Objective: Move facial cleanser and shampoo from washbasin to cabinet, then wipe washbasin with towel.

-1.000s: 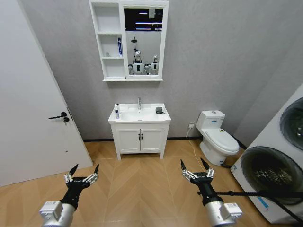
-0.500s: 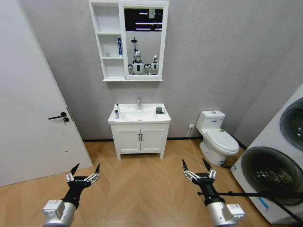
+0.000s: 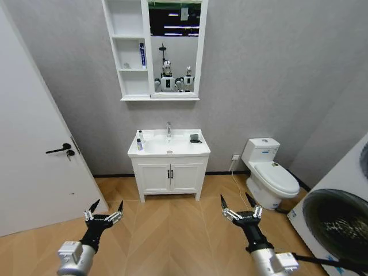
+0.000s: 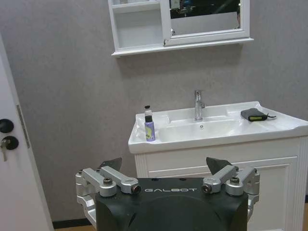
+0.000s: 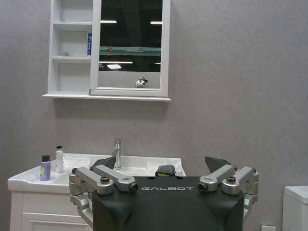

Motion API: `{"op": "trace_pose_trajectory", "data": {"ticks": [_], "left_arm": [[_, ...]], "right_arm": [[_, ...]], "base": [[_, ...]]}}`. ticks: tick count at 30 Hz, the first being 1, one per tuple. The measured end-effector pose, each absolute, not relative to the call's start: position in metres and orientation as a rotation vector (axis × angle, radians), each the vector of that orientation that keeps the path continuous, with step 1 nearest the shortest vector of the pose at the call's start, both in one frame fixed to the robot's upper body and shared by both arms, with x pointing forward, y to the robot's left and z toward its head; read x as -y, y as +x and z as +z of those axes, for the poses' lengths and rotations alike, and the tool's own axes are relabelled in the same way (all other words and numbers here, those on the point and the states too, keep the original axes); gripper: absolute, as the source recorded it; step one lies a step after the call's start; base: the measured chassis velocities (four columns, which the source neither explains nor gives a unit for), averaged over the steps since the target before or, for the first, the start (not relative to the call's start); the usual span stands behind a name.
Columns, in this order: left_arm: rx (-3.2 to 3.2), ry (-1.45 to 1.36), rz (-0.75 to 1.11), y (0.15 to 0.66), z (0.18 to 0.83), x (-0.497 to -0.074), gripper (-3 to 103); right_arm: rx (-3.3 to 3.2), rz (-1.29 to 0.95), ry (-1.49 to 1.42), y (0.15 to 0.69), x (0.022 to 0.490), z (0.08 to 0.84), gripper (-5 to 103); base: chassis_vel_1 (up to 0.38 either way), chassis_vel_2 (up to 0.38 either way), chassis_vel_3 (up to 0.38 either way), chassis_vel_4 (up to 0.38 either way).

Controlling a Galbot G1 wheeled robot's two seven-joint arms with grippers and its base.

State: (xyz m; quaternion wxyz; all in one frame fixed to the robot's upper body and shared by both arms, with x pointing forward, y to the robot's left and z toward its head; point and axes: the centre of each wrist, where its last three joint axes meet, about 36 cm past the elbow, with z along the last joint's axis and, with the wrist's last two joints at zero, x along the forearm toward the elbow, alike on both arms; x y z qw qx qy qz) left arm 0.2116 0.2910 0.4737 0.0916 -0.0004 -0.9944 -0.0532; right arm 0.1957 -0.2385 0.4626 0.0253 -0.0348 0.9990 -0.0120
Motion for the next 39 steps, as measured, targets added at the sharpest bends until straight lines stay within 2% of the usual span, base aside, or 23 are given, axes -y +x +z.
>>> {"op": "trace_pose_trajectory", "data": {"ticks": [32, 39], "left_arm": [[2.95, -0.011, -0.161, 0.216, 0.469, -0.296, 98], [2.905, -0.04, -0.22, 0.225, 0.443, -0.304, 98]], "right_arm": [[-3.083, -0.045, -0.13, 0.199, 0.233, 0.452, 100], [-3.097, -0.055, -0.167, 0.198, 0.226, 0.444, 100]], "base": [[-0.339, 0.348, 0.35, -0.346], [-0.177, 0.183, 0.095, -0.113]]}}
